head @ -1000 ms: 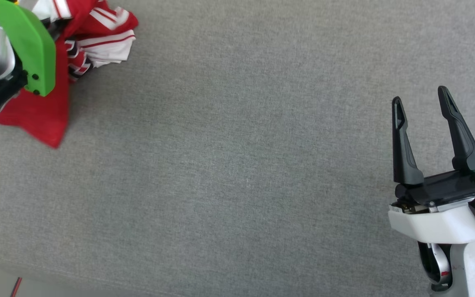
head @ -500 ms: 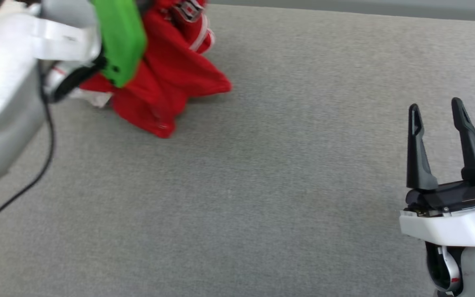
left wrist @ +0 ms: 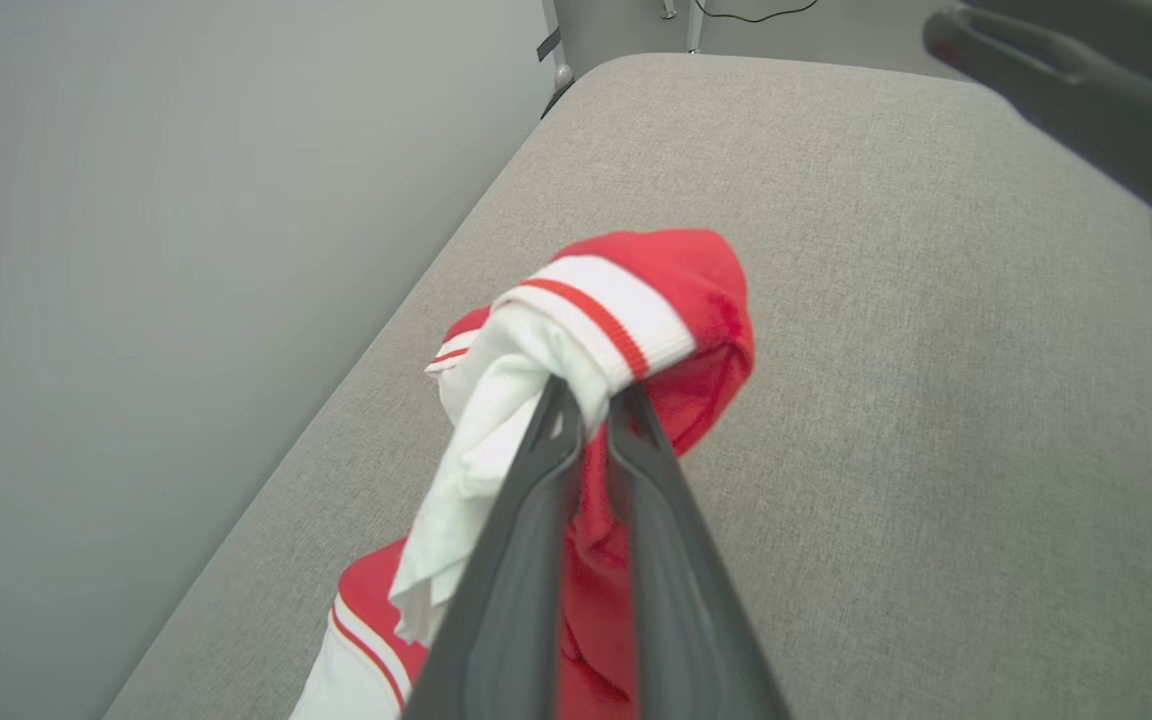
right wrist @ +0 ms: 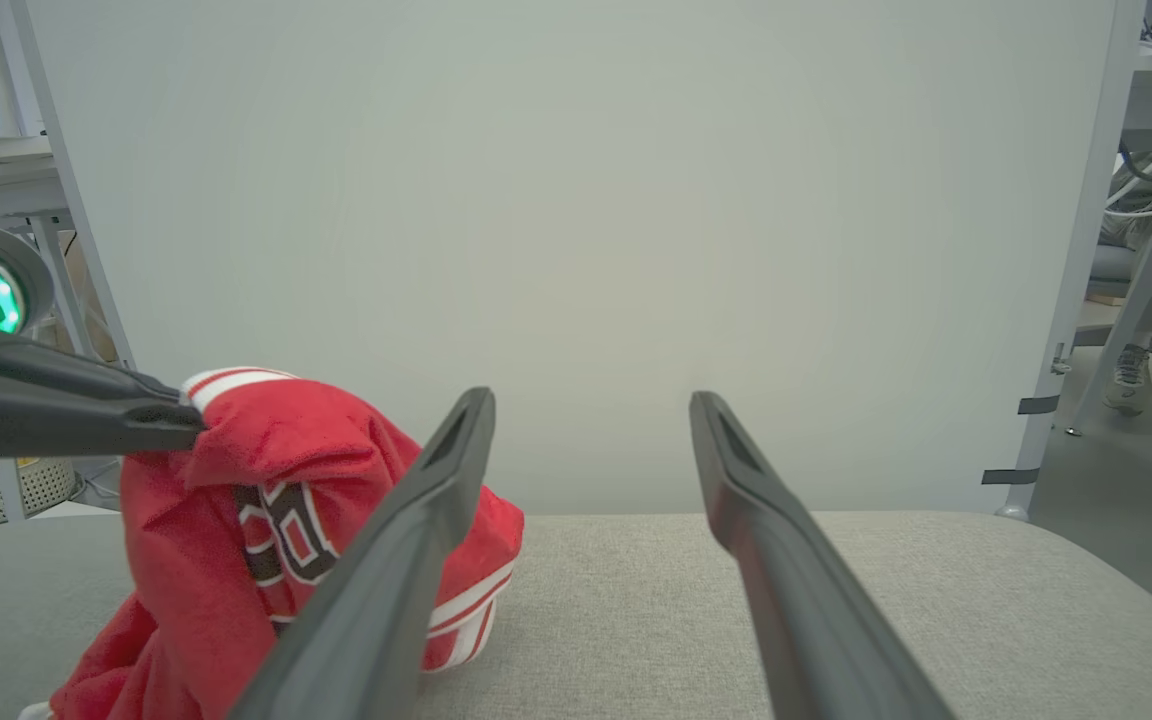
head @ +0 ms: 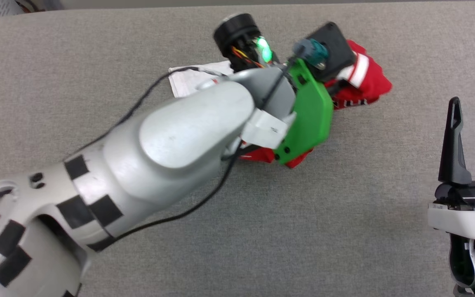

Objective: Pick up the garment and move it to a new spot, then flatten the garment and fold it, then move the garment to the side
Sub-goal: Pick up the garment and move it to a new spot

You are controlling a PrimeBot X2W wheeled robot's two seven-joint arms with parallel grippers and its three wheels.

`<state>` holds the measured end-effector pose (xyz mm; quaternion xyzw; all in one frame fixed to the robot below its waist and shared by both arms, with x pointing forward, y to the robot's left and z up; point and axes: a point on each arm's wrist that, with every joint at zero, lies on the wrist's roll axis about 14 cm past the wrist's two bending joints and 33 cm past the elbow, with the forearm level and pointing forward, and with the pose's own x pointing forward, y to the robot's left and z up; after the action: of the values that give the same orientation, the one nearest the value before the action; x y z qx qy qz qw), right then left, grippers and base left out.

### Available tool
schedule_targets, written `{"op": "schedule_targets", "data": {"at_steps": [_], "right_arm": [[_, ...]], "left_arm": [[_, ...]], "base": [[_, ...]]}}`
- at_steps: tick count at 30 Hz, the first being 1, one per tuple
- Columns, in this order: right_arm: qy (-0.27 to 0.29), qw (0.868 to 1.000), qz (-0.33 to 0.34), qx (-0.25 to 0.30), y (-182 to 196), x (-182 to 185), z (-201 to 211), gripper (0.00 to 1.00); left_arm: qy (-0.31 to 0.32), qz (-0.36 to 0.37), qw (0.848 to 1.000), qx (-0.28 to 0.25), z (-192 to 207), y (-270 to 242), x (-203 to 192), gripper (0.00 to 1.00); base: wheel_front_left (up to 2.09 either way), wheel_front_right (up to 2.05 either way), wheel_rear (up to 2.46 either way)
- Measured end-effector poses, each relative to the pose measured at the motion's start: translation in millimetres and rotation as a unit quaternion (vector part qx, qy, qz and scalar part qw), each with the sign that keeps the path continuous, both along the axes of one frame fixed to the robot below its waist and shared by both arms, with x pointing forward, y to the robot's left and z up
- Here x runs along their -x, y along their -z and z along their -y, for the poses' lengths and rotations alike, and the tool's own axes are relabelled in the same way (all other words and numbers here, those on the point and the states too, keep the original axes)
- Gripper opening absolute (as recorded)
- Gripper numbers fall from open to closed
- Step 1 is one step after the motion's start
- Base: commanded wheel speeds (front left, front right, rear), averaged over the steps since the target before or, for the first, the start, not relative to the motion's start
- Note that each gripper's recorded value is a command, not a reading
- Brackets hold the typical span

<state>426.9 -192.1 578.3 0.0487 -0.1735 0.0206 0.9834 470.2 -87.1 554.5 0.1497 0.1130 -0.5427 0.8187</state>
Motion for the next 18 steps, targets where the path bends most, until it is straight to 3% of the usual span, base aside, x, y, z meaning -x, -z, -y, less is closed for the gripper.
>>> {"op": "schedule_targets", "data": {"at_steps": [5, 7, 18], "right_arm": [[0.025, 1.000, -0.005, 0.007, 5, -3, 16, 1.00], [0.036, 0.999, -0.005, 0.009, 5, -5, 24, 1.00], [0.060, 0.998, -0.026, 0.017, 20, -8, 41, 1.00]], "left_arm": [[0.047, -0.046, 0.998, 0.012, 45, 35, 33, 0.00], [0.066, -0.060, 0.996, -0.015, 57, 60, 53, 0.00], [0.112, -0.160, 0.978, -0.077, 65, 151, 131, 0.00]], "base": [[0.00, 0.00, 0.00], [0.00, 0.00, 0.00], [0.00, 0.00, 0.00]]}}
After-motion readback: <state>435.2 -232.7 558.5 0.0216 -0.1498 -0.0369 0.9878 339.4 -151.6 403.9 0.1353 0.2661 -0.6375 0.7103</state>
